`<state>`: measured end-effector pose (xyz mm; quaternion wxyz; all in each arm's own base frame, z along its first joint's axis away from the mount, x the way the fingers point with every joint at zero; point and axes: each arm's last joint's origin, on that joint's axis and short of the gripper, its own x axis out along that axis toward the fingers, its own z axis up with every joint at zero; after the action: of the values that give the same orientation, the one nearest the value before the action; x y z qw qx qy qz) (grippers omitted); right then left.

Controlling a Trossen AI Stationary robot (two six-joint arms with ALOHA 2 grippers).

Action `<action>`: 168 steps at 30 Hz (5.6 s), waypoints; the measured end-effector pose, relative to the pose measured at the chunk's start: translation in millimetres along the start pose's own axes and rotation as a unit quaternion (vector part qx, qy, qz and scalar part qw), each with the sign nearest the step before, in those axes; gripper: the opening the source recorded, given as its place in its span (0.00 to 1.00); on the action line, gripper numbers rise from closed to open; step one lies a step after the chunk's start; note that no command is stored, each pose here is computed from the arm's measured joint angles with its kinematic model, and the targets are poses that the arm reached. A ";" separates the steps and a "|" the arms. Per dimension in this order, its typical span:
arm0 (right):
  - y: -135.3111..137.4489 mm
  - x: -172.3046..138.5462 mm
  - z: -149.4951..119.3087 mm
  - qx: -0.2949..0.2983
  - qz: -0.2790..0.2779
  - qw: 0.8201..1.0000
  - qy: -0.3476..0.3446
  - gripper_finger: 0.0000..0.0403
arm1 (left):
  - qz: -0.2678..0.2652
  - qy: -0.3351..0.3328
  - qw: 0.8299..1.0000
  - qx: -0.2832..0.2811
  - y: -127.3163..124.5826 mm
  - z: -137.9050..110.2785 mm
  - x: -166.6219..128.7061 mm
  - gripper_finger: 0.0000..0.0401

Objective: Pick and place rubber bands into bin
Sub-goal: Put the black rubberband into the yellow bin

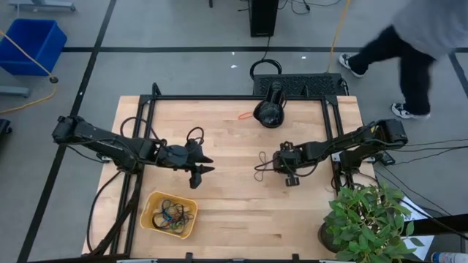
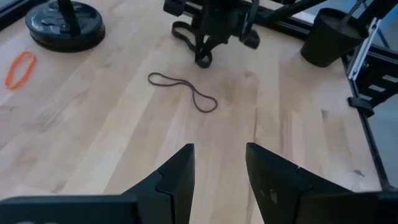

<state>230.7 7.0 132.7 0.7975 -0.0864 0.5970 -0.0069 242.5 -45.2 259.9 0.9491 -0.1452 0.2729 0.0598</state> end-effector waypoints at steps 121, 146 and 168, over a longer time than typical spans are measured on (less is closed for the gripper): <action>-16.3 -92.3 58.1 0.137 0.002 0.876 -0.462 0.54 | -0.019 -0.110 0.993 0.031 9.4 28.3 -4.8 0.02; -12.6 -47.1 18.1 0.213 -0.052 0.872 -0.438 0.54 | -0.111 0.119 0.986 -0.029 -51.6 3.7 -94.3 0.01; -16.2 -43.4 6.3 0.234 -0.051 0.832 -0.501 0.54 | 0.016 0.513 0.854 -0.085 -98.4 -75.0 -28.1 0.01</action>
<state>225.7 -3.2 178.0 0.9823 0.0811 0.0910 -0.1424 200.3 -162.8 238.1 0.6574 -0.2310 0.7171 0.0148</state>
